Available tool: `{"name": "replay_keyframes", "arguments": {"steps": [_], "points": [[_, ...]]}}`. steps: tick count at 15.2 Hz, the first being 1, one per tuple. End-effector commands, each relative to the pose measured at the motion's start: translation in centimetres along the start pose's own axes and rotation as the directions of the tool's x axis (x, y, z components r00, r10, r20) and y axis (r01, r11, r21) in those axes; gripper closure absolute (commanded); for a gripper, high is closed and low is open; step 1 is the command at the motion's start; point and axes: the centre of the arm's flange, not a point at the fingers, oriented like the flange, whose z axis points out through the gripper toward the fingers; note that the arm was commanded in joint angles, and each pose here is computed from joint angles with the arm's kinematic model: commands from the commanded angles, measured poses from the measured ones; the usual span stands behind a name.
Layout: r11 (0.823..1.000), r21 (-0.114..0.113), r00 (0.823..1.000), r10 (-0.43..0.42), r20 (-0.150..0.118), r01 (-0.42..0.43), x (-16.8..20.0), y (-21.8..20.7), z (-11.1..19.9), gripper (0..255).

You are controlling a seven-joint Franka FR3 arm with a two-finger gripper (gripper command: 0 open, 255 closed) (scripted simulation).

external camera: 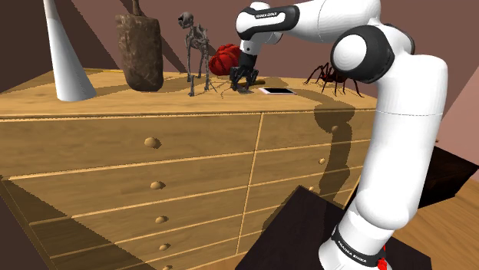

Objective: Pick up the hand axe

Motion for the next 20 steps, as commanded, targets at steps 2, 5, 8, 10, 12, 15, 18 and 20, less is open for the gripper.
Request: {"name": "replay_keyframes", "arguments": {"steps": [2,5,8,10,12,15,18,20], "points": [[1.0,0.001,1.0,-0.002,0.005,0.002,0.0,-0.2,0.3,255],[1.0,0.002,1.0,-0.002,0.005,0.002,0.0,-0.2,0.3,255],[1.0,0.002,1.0,-0.002,0.005,0.002,0.1,-0.1,-0.2,255],[1.0,0.002,1.0,-0.002,0.005,0.002,0.2,-0.2,-1.3,255],[1.0,0.002,1.0,-0.002,0.005,0.002,0.3,-0.2,-2.3,255],[1.0,0.002,1.0,-0.002,0.005,0.002,0.5,-0.3,-3.9,255],[1.0,0.002,1.0,-0.002,0.005,0.002,0.7,-0.5,-5.5,255],[1.0,0.002,1.0,-0.002,0.005,0.002,0.8,-0.5,-6.5,255]]}}
